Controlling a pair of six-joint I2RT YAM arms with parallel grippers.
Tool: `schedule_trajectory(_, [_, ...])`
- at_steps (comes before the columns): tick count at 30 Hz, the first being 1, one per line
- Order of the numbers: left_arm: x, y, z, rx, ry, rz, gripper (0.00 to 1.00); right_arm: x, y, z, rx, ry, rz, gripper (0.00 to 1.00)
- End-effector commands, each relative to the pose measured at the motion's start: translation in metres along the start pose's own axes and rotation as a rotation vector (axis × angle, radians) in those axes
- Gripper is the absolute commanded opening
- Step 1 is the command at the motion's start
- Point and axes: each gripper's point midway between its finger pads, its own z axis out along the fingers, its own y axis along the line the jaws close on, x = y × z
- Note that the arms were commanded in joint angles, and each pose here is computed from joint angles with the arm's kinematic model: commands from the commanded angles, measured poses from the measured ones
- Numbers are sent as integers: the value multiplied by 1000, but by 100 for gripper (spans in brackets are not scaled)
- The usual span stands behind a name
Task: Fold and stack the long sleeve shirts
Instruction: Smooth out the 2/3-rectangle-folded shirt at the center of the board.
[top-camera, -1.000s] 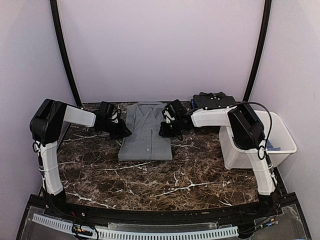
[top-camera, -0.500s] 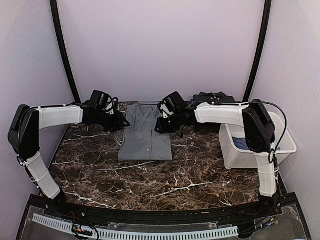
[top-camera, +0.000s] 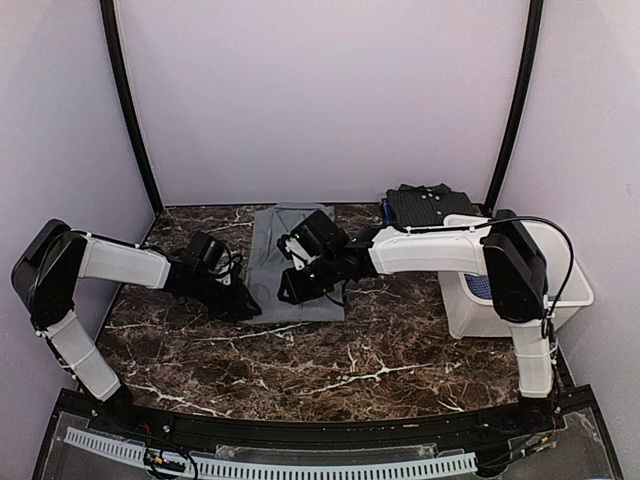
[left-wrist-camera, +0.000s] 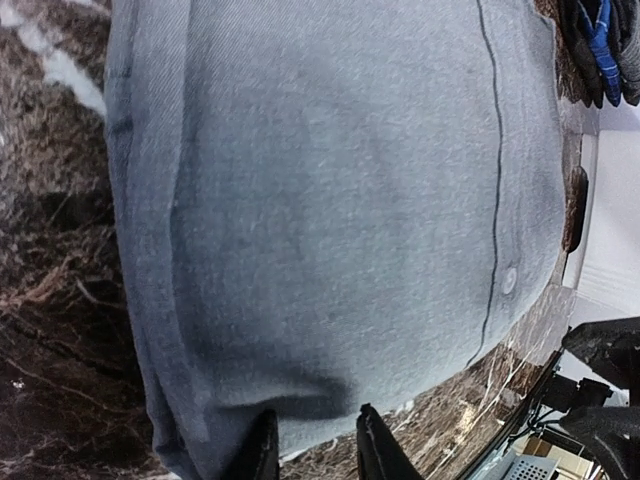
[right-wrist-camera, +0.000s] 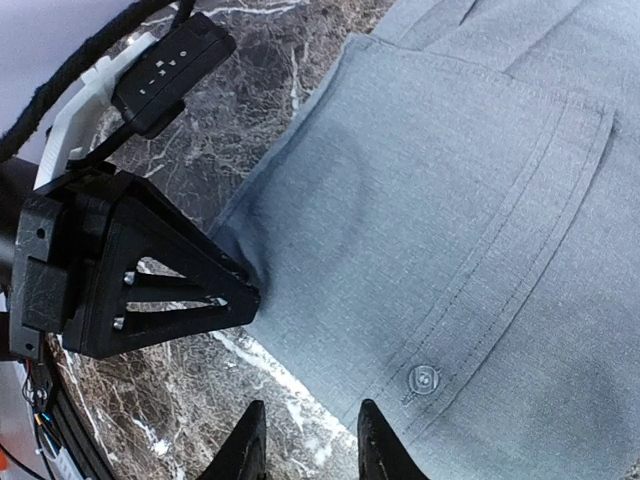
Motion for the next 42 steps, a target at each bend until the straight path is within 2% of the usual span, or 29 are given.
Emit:
schedule_trajectory(1, [12, 8, 9, 7, 30, -30, 25, 23, -13, 18, 29, 61, 15, 28])
schedule_trajectory(12, [14, 15, 10, -28, 36, -40, 24, 66, -42, 29, 116, 161, 39, 28])
schedule_trajectory(21, [16, 19, 11, -45, 42, -46, 24, 65, -72, -5, 137, 108, 127, 28])
schedule_trajectory(30, [15, 19, 9, -50, 41, -41, 24, 83, -97, -15, 151, 117, 201, 26])
schedule_trajectory(42, [7, 7, -14, -66, 3, -11, 24, 98, -103, -33, 177, 122, 208, 24])
